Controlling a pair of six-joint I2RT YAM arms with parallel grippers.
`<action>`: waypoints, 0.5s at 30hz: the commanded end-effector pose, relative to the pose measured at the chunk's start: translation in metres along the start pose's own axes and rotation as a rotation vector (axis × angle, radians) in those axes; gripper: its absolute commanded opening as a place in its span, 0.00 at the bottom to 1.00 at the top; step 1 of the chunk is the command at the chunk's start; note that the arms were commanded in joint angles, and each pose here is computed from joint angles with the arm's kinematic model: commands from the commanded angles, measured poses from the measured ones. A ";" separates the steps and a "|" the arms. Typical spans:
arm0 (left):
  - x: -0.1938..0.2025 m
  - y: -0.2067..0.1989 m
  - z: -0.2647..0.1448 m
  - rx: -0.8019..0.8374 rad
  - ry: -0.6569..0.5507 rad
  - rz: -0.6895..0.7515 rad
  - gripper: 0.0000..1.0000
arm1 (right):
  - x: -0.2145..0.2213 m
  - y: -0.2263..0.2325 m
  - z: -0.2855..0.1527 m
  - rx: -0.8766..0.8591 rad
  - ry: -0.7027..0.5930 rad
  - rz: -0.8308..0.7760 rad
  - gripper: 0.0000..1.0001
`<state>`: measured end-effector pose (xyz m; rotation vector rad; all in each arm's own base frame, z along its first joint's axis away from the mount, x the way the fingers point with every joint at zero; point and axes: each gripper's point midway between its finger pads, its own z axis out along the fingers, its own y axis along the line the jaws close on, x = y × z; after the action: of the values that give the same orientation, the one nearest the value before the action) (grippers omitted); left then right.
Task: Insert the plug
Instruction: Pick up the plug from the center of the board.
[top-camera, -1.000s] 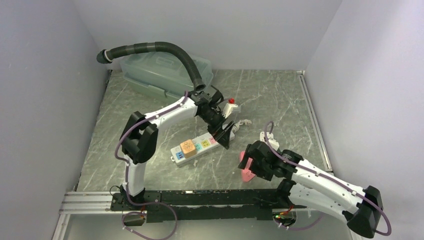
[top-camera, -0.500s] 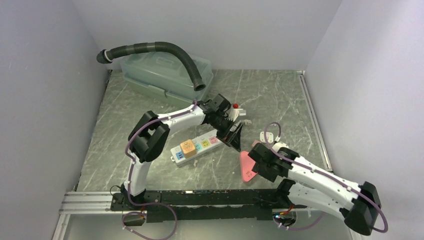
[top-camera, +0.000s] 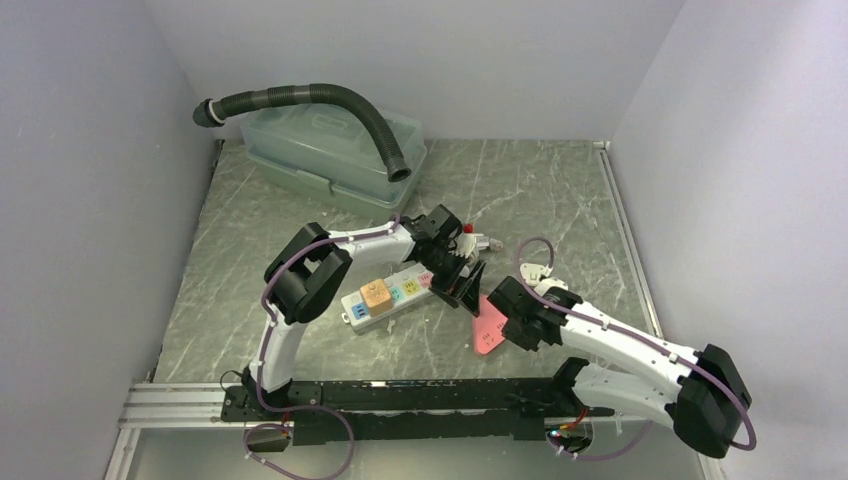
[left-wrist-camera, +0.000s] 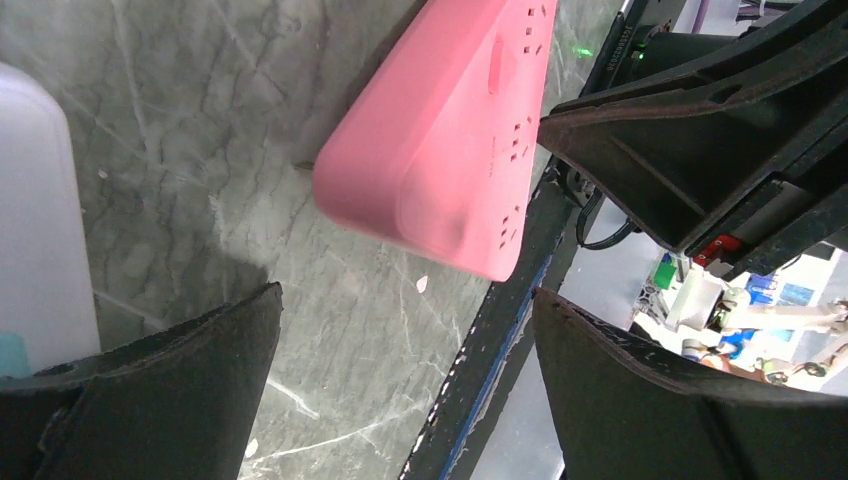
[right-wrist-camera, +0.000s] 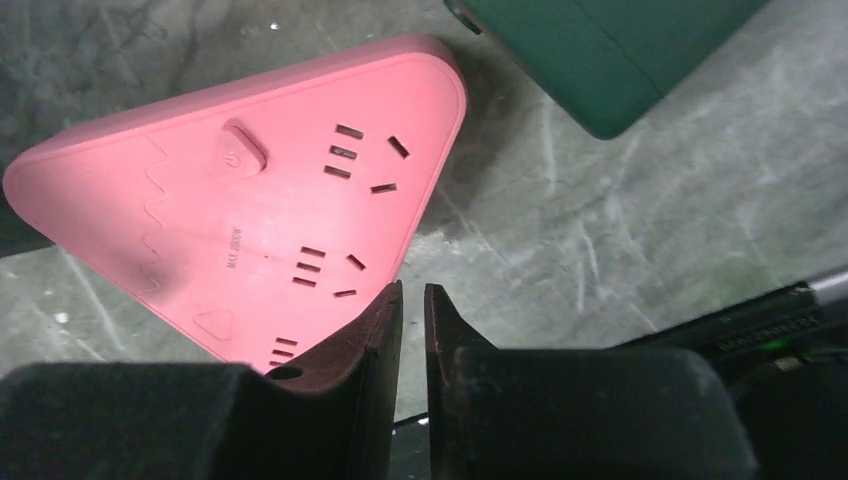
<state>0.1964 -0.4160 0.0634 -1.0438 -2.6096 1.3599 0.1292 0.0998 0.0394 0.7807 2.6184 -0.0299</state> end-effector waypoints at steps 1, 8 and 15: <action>-0.010 -0.007 0.004 0.043 -0.038 0.007 1.00 | 0.002 0.030 0.005 -0.152 0.034 0.095 0.16; -0.014 0.004 0.013 0.021 -0.046 -0.003 0.97 | 0.004 0.032 0.009 -0.162 0.066 0.079 0.15; -0.016 0.005 0.021 0.023 -0.048 0.016 0.94 | 0.007 0.034 0.014 -0.200 0.092 0.080 0.13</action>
<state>0.1992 -0.4261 0.0539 -1.0013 -2.6131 1.4002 0.1404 0.1212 0.0245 0.8615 2.6292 0.2064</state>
